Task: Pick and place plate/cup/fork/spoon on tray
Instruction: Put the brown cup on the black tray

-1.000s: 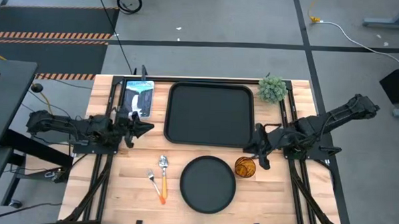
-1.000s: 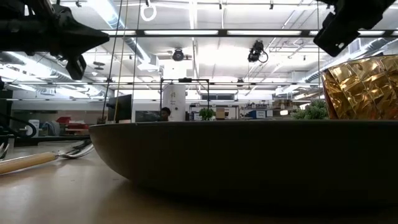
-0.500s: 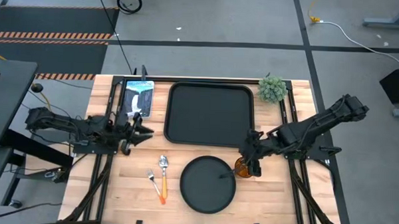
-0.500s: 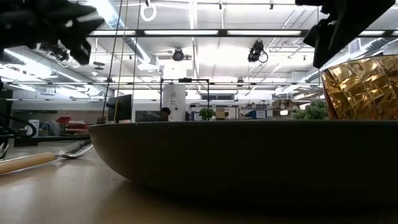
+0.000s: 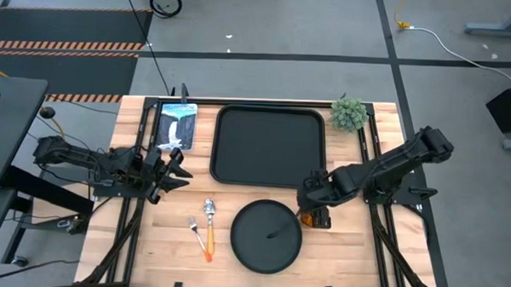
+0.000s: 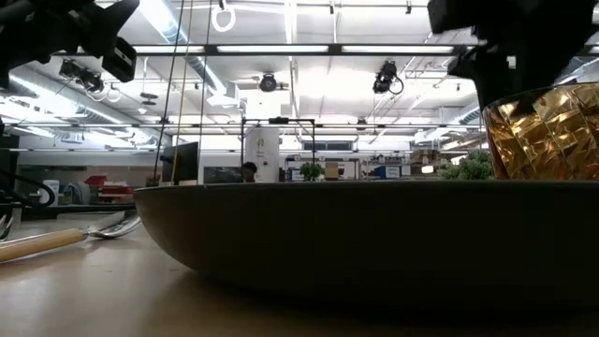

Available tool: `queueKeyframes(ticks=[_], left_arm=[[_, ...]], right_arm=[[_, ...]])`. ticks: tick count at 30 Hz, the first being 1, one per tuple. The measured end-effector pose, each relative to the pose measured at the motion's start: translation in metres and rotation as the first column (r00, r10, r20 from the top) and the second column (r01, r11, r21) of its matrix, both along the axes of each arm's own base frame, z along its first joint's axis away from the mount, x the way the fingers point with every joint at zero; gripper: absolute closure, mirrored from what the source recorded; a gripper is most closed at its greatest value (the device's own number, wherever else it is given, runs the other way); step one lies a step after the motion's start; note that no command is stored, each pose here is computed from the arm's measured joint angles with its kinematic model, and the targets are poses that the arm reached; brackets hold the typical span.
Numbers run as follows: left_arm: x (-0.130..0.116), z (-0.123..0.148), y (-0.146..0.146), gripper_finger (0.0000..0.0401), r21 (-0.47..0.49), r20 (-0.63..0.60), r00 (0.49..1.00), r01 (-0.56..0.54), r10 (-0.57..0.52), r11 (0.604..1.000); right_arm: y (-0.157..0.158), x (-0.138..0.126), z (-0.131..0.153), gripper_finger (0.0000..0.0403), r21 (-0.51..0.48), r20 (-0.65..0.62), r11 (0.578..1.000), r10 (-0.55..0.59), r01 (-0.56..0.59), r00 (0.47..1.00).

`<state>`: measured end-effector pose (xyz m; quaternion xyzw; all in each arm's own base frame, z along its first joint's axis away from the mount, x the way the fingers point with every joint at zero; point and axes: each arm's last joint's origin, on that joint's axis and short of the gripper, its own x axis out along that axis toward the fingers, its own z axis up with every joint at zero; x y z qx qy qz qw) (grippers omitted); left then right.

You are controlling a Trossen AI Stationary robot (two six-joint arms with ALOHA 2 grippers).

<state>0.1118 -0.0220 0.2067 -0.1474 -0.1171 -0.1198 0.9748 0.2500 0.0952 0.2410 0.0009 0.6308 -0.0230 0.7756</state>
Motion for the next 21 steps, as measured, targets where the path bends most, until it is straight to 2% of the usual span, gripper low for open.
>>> queueKeyframes(ticks=[7, 14, 18, 21], left_arm=[[0.000, 0.000, 0.001, 0.0287, -0.004, -0.002, 1.000, -0.021, 0.021, 1.000], [0.001, -0.002, 0.001, 0.0287, 0.001, -0.018, 0.999, -0.028, 0.028, 1.000], [0.002, -0.010, 0.001, 0.0287, 0.075, -0.087, 0.995, -0.042, 0.049, 0.996], [0.003, -0.017, 0.002, 0.0287, 0.132, -0.149, 0.982, -0.097, 0.116, 0.987]], right_arm=[[-0.011, 0.011, -0.020, 0.0201, 0.011, -0.118, 1.000, 0.011, -0.010, 0.993], [-0.022, 0.017, -0.024, 0.0260, 0.052, -0.147, 0.997, -0.041, 0.049, 0.988], [-0.024, 0.016, -0.022, 0.0302, 0.076, -0.148, 0.994, -0.070, 0.082, 0.987], [-0.024, 0.016, -0.022, 0.0329, 0.081, -0.152, 0.992, -0.088, 0.101, 0.984]])
